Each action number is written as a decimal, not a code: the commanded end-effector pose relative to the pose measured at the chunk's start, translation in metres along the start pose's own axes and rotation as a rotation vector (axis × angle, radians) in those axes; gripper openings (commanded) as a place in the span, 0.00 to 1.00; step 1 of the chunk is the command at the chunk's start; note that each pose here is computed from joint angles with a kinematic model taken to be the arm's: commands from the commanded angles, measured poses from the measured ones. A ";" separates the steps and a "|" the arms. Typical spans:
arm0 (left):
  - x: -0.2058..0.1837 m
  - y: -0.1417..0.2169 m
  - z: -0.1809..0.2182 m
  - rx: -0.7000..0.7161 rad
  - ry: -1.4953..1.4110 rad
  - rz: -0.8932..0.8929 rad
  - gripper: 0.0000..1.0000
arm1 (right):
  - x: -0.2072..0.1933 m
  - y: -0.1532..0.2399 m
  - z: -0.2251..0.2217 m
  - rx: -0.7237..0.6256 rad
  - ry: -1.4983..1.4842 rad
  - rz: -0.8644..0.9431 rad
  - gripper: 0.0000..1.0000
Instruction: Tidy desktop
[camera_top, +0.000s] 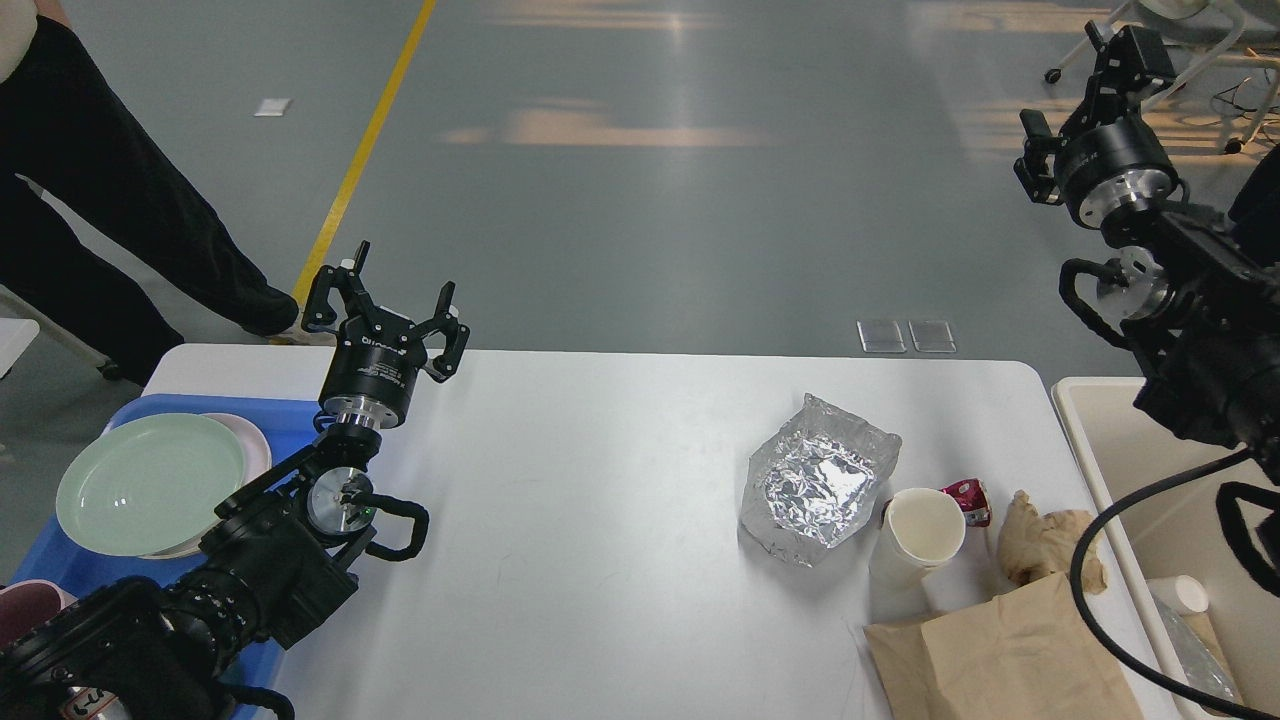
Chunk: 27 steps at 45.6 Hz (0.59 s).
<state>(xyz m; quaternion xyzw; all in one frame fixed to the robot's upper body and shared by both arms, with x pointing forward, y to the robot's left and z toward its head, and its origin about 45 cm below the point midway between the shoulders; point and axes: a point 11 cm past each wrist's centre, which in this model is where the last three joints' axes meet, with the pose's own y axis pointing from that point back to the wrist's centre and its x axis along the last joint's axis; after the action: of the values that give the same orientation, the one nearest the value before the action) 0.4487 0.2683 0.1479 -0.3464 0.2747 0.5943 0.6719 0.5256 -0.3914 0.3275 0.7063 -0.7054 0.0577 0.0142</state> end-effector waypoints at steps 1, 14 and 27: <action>0.000 0.000 0.000 0.000 0.000 0.000 0.96 | 0.030 0.000 -0.036 -0.027 0.302 -0.049 1.00; 0.000 0.000 0.000 0.000 0.000 0.000 0.96 | 0.034 0.001 -0.078 -0.097 0.613 -0.210 1.00; 0.000 0.000 0.000 0.000 0.000 0.000 0.96 | 0.005 0.005 -0.108 -0.227 1.006 -0.397 1.00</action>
<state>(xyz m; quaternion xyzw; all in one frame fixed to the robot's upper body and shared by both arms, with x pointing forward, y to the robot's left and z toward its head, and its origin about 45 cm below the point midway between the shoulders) 0.4486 0.2684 0.1478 -0.3464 0.2748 0.5943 0.6717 0.5187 -0.3961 0.4299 0.7172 -0.5228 0.2845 0.3624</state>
